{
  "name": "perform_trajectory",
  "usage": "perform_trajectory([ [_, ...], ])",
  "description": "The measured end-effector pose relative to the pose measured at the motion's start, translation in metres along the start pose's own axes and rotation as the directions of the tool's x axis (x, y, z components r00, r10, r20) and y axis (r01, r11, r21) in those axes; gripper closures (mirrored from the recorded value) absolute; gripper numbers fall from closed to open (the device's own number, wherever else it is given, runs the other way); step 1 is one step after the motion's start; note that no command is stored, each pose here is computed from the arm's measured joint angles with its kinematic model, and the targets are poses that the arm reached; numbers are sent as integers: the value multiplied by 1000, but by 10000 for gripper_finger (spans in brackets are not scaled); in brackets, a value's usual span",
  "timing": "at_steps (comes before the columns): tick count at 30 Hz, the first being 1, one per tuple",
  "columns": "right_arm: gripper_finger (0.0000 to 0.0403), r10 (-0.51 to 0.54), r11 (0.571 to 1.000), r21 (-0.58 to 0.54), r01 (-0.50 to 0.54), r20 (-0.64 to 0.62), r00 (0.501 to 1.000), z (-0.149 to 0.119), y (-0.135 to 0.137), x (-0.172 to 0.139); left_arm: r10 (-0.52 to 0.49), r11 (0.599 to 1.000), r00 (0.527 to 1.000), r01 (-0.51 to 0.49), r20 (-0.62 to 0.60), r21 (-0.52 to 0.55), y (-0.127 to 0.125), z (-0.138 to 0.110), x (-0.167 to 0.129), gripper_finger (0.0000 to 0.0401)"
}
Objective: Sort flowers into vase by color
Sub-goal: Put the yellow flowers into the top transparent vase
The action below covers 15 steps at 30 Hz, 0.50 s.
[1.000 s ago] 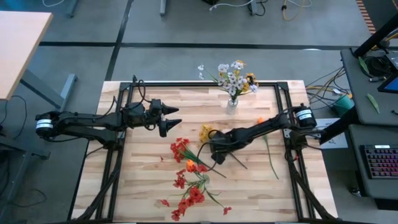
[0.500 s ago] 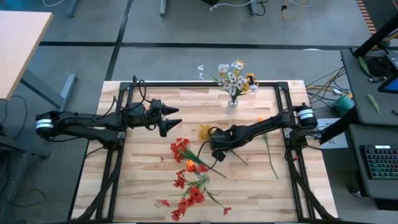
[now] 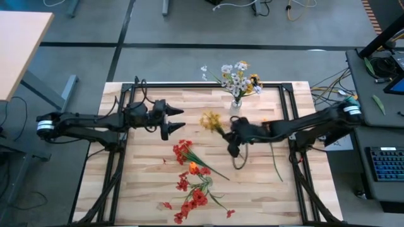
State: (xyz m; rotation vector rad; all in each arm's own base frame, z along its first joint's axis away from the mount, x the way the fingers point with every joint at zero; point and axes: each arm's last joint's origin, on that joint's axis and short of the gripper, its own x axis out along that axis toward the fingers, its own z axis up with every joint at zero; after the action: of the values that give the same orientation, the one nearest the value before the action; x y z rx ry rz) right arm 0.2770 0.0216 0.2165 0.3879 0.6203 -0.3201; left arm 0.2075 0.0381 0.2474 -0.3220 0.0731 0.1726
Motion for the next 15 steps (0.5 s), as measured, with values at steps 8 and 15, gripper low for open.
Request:
perform_trajectory([
  [8, 384, 115, 991, -109, -78, 400, 909, 4, -11, -36, -37, 948, 998, 52, -51, 313, -3, 16, 29, 76],
  [15, 385, 171, 977, -209, -48, 624, 762, 12, -23, -64, 3, 897, 1000, -8, 12, 442, 19, 3, 70, 84],
])
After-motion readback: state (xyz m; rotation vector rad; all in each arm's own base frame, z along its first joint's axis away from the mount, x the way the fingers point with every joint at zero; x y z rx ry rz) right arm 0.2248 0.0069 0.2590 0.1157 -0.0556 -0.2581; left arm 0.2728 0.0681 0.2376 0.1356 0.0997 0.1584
